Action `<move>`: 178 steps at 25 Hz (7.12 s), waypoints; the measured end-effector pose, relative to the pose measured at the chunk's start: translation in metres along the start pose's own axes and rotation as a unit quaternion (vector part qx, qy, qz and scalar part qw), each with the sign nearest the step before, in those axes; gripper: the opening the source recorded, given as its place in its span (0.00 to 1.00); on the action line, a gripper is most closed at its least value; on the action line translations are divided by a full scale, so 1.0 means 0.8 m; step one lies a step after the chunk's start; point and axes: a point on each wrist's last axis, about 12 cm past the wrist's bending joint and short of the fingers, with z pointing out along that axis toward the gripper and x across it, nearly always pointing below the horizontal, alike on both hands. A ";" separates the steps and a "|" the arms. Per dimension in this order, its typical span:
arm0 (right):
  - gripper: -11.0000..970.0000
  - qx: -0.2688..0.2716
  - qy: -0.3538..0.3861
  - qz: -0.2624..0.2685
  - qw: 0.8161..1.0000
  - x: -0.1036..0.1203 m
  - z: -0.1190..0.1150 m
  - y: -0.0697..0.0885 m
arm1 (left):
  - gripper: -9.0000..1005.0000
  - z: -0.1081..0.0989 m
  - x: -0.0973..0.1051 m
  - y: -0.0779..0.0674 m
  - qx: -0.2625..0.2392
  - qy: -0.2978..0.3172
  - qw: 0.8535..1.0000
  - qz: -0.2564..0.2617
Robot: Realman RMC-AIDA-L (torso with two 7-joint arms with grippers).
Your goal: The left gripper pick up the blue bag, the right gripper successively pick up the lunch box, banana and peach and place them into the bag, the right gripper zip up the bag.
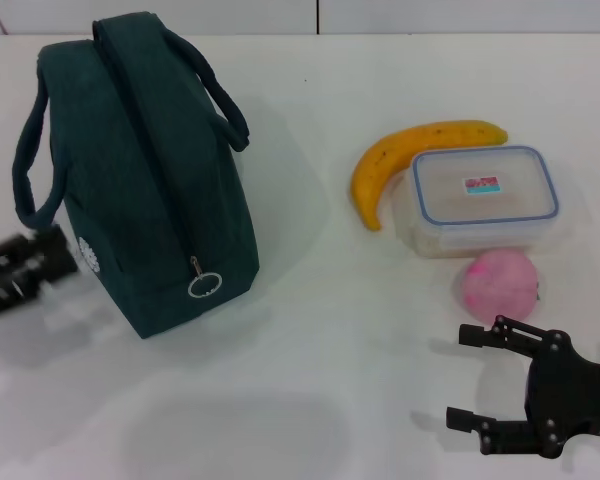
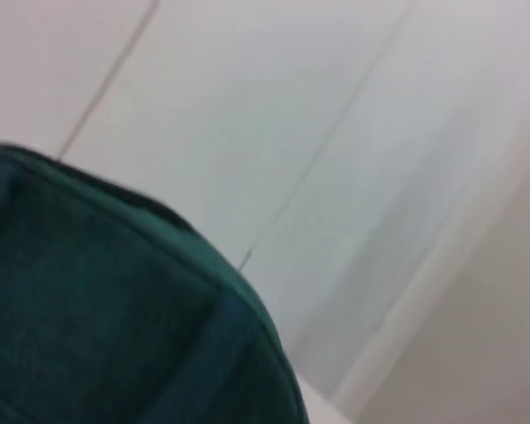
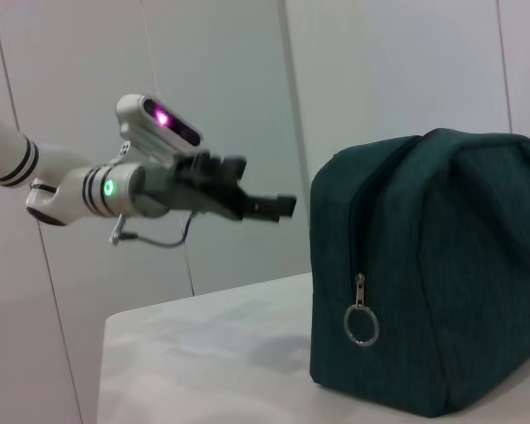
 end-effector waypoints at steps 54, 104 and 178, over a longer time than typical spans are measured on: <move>0.90 0.019 0.018 0.012 1.000 0.008 0.010 -0.007 | 0.79 0.137 -0.216 0.039 -0.228 0.271 0.922 -0.157; 0.90 0.218 -0.306 0.527 0.762 0.017 -0.054 -0.014 | 0.05 0.151 -0.196 0.010 -0.082 0.261 0.941 -0.198; 0.15 0.253 -0.232 0.537 0.770 -0.004 0.012 -0.094 | 0.05 0.162 -0.192 0.006 -0.067 0.281 0.941 -0.175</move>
